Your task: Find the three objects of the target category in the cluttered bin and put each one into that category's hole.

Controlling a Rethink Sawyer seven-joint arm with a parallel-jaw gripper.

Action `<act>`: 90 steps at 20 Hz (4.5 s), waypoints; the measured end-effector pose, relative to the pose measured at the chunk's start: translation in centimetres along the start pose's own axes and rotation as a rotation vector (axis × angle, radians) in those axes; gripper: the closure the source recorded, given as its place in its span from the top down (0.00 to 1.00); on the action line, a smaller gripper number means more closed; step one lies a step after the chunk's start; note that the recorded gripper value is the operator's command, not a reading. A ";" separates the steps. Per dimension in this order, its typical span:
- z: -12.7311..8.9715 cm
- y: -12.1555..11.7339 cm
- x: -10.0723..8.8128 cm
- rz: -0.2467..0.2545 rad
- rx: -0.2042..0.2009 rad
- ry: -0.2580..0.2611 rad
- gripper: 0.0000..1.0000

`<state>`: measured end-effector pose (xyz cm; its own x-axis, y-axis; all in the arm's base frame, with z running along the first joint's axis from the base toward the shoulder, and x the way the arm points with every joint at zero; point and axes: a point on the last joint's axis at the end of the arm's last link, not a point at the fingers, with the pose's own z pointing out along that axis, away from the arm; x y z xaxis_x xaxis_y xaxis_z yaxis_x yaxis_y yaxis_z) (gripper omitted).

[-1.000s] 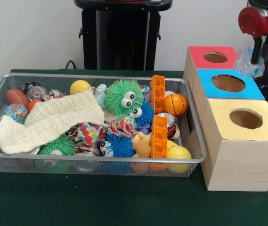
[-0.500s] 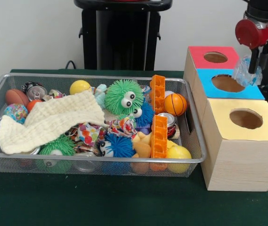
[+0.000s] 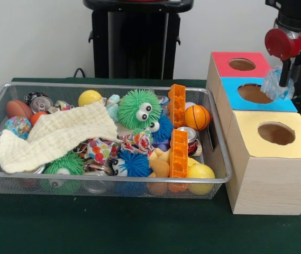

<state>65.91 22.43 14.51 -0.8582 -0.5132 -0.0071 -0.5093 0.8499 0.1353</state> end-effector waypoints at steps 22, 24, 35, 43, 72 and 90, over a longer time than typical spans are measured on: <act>1.6 -0.7 1.6 0.012 0.004 0.041 0.00; 1.7 -0.8 1.8 0.014 0.005 0.044 0.00; 3.9 -1.2 3.0 0.027 -0.002 0.087 0.00; 6.1 -0.1 3.1 0.017 -0.018 0.106 0.00; 7.2 0.2 3.5 0.039 -0.014 0.135 1.00; 3.6 -0.2 2.8 0.068 -0.007 0.132 1.00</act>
<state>63.39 21.25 10.92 -0.8746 -0.4662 0.1330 -0.4495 0.8826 0.1379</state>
